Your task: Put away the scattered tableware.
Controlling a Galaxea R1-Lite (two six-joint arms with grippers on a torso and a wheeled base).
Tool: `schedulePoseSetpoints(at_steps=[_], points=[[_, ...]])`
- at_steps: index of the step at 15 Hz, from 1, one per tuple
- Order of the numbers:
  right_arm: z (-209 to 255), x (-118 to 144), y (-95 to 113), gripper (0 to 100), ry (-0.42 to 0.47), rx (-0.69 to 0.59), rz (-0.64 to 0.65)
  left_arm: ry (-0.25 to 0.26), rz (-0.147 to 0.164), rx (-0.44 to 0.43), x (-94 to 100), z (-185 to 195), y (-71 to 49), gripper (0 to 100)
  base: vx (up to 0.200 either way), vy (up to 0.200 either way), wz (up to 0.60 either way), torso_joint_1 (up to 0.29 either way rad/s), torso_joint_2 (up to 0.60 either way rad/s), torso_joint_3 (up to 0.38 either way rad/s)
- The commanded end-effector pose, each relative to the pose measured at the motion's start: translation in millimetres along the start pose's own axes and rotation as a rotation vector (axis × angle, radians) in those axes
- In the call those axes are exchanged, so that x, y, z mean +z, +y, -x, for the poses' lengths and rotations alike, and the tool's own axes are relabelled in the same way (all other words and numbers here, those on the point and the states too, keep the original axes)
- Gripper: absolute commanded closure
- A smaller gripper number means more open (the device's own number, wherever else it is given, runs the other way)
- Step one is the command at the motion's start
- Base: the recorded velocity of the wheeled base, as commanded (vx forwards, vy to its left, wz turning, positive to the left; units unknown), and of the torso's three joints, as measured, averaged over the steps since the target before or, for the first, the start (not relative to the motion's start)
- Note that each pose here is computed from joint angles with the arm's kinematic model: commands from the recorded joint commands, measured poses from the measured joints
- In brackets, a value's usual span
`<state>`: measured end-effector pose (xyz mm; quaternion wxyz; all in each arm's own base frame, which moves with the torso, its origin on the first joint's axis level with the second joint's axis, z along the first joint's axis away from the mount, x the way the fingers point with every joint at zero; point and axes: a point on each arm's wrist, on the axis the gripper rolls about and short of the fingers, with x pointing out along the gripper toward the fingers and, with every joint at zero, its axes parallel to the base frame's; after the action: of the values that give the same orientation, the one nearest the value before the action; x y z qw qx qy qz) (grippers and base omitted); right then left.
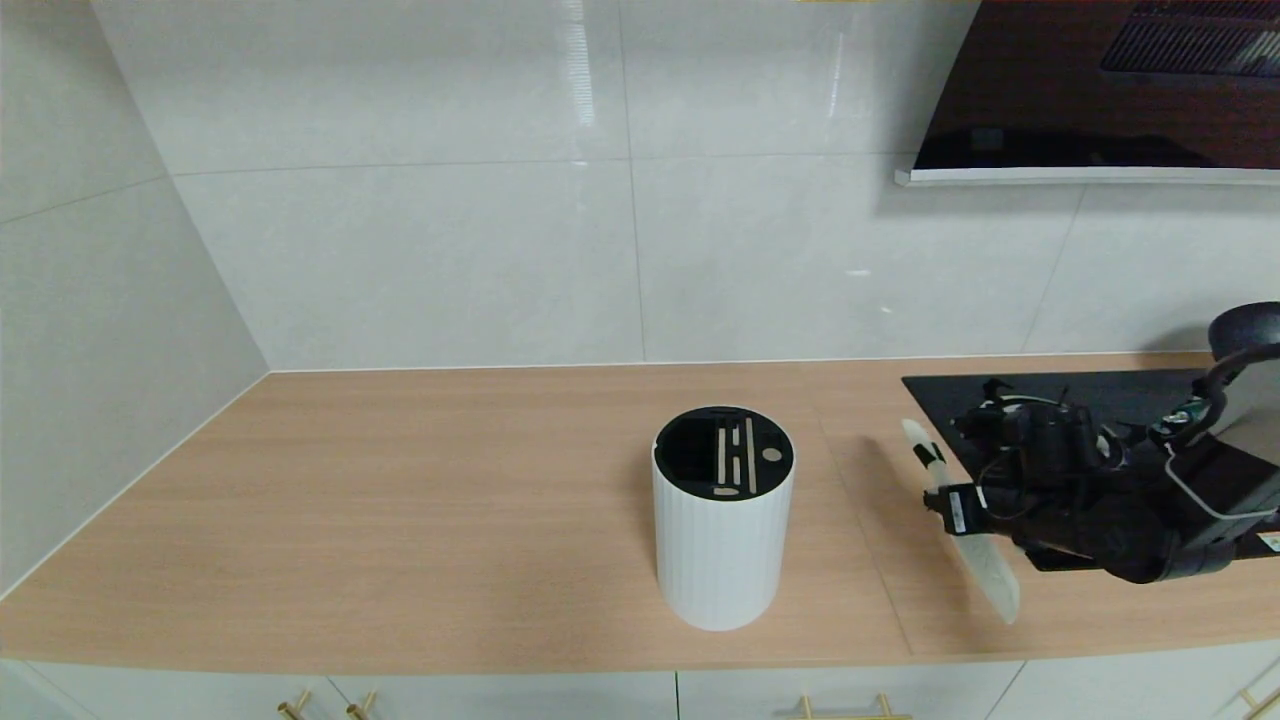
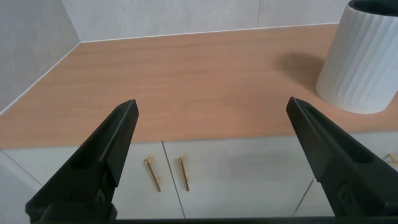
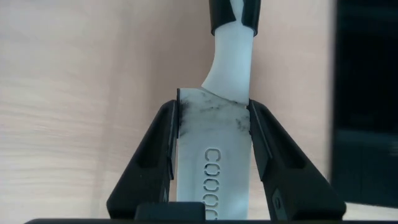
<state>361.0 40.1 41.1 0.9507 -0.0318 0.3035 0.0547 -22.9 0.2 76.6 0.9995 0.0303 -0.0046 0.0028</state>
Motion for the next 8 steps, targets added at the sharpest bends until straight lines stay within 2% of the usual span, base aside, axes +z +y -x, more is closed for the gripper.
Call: schedulePoseSetpoints(at_steps=[1,2,3,4,5,6,7,8], points=[[55,33,19,100,-0.145,0.044,0.028,-0.003,-0.001,-0.004,0.7,0,-0.1,0,0.000,0.000,0.00,0.000,0.00,0.000],[71,40,28,100,-0.186,0.068,0.037,-0.025,0.001,-0.013,6.4,2,0.1,0,0.000,0.000,0.00,0.000,0.00,0.000],[89,48,37,100,-0.231,0.090,0.046,-0.072,0.003,-0.029,21.2,7,0.6,0,0.000,0.000,0.00,0.000,0.00,0.000],[105,55,46,100,-0.279,0.104,0.053,-0.104,0.018,-0.060,37.8,11,1.0,0,0.000,0.000,0.00,0.000,0.00,0.000],[126,65,57,100,-0.329,0.116,0.064,-0.076,0.020,-0.123,63.1,10,1.3,0,0.000,0.000,0.00,0.000,0.00,0.000],[140,72,65,100,-0.353,0.145,0.075,-0.031,0.022,-0.164,79.6,3,1.4,0,0.000,0.000,0.00,0.000,0.00,0.000],[156,74,79,100,-0.355,0.195,0.098,0.032,0.028,-0.217,105.0,-15,1.6,0,0.000,0.000,0.00,0.000,0.00,0.000],[168,75,85,100,-0.375,0.221,0.107,0.072,0.033,-0.244,123.6,-31,2.0,0,0.000,0.000,0.00,0.000,0.00,0.000]])
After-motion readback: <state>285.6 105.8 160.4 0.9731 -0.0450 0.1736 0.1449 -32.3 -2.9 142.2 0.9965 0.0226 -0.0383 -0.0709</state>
